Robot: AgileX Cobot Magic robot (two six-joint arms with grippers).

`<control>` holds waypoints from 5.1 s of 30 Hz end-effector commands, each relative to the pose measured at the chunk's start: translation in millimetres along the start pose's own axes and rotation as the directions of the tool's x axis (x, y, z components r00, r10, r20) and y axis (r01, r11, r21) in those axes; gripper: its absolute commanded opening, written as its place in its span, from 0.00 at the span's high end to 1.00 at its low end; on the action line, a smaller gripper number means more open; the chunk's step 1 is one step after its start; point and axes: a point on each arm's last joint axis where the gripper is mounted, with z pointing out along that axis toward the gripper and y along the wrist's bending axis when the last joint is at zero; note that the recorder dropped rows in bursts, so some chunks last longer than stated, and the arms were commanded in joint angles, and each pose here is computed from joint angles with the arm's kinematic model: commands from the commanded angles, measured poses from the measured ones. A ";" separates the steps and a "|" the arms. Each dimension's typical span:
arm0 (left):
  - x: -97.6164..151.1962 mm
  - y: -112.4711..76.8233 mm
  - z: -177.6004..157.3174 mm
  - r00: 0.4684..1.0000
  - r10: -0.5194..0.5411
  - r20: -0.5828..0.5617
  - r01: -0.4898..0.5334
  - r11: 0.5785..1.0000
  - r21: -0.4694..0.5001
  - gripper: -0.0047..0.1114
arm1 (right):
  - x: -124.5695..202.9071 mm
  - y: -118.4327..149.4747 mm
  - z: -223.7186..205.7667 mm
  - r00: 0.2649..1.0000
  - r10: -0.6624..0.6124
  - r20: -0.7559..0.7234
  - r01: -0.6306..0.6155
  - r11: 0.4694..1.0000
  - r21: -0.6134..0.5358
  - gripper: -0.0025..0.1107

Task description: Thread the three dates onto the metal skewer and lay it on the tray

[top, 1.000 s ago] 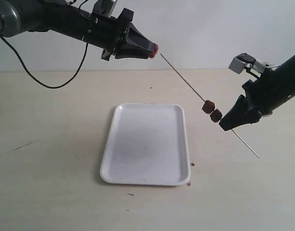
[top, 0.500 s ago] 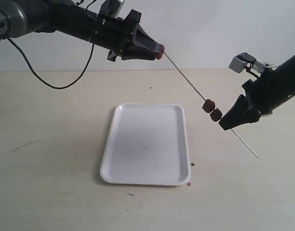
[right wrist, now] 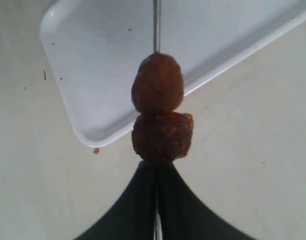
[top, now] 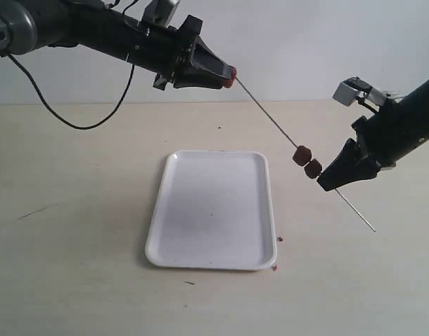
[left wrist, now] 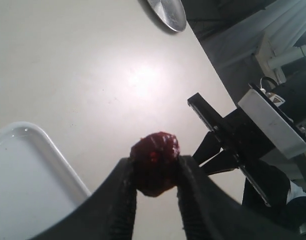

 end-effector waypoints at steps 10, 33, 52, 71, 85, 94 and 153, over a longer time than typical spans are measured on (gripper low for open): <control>-4.0 -4.7 -9.6 1.000 0.025 0.014 -0.025 1.000 -0.014 0.71 | 0.4 4.3 -0.8 1.000 -0.013 0.001 0.013 0.999 -0.039 0.98; -4.8 -9.8 -7.5 0.999 0.023 0.022 -0.023 1.000 0.008 0.71 | -1.2 2.1 -0.8 1.000 -0.006 0.017 0.006 1.000 -0.016 0.98; 10.6 -25.3 27.9 0.989 0.101 -0.111 -0.107 0.993 -0.048 0.71 | -5.0 7.5 -1.5 0.996 -0.065 0.060 0.069 0.995 -0.071 0.98; 27.8 -52.4 66.9 0.965 0.164 -0.206 -0.172 0.985 -0.021 0.70 | -12.3 6.8 -2.1 0.990 -0.036 0.138 0.045 0.997 -0.062 0.98; 29.9 -42.5 63.2 0.949 0.188 -0.255 -0.218 0.971 -0.097 0.27 | -12.6 4.1 -2.0 0.990 -0.024 0.140 0.029 0.999 -0.034 0.98; 13.2 -41.6 25.5 0.950 0.245 -0.192 -0.272 0.954 -0.126 0.30 | -17.6 -6.3 -3.1 0.965 0.166 0.204 -0.178 0.983 0.041 0.98; 69.2 -93.5 -126.8 0.896 0.427 0.122 -0.280 0.756 -0.592 0.96 | -57.3 74.3 159.1 0.640 0.765 0.078 -0.744 0.590 0.313 0.65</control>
